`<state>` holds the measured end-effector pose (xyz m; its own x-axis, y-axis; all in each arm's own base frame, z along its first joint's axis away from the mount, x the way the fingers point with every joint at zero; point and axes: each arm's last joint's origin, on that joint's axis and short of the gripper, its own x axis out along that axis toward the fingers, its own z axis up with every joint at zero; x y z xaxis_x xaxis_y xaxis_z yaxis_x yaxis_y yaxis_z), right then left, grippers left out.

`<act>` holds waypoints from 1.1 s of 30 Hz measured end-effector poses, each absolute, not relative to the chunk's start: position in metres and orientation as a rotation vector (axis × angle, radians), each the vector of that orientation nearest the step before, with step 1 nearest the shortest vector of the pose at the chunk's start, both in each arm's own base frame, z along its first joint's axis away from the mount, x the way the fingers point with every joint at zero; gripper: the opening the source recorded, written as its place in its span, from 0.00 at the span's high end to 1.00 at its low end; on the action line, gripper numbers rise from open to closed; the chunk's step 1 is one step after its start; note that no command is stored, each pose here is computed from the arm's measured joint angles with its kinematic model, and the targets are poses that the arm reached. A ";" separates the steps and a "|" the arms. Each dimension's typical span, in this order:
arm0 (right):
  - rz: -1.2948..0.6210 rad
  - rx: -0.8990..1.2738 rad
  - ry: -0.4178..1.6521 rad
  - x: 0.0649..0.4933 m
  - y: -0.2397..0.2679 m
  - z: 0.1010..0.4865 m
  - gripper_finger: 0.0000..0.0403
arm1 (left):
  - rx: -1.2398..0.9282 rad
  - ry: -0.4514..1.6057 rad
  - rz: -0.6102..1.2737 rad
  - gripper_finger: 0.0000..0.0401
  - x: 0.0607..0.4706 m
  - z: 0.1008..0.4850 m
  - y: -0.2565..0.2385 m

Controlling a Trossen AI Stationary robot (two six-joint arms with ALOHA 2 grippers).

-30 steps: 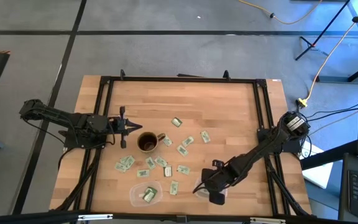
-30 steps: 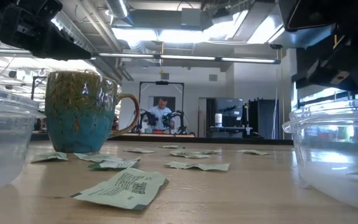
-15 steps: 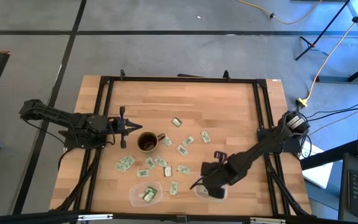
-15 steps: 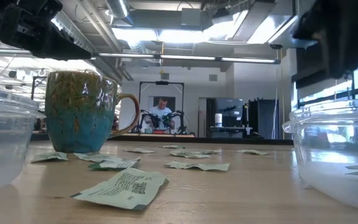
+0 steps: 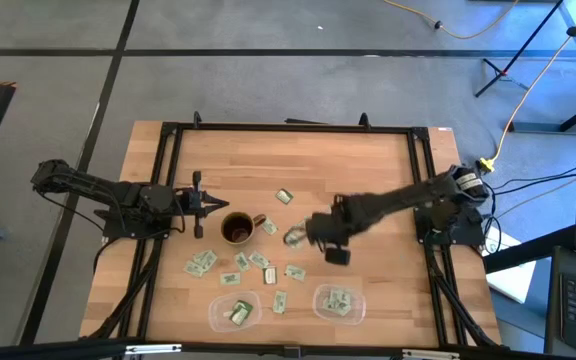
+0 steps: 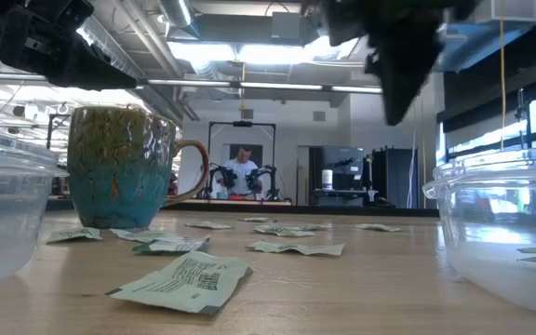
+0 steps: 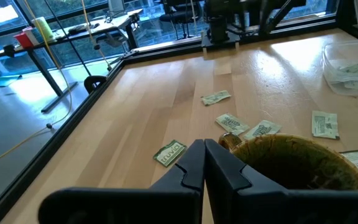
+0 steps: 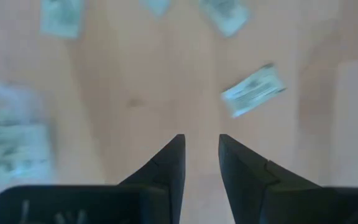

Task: Pick and place items into bin
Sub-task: Put the white stevia packet into the right transparent bin

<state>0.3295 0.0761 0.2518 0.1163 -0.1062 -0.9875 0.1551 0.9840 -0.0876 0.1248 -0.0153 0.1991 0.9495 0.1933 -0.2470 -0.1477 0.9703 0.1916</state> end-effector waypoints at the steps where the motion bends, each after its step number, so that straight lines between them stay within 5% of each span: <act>1: -0.192 0.040 1.436 0.332 0.069 0.252 0.75 | 0.172 0.267 0.175 0.99 0.125 0.199 -0.015; 33: -0.202 0.178 1.380 0.310 0.019 0.135 0.75 | 0.130 0.291 0.181 0.99 0.124 0.196 -0.015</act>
<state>0.3096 0.0194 0.1355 0.1775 -0.0379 -0.9834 0.2455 0.9694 0.0069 0.1240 -0.0151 0.1964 0.9421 0.1953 -0.2727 -0.1580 0.9756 0.1526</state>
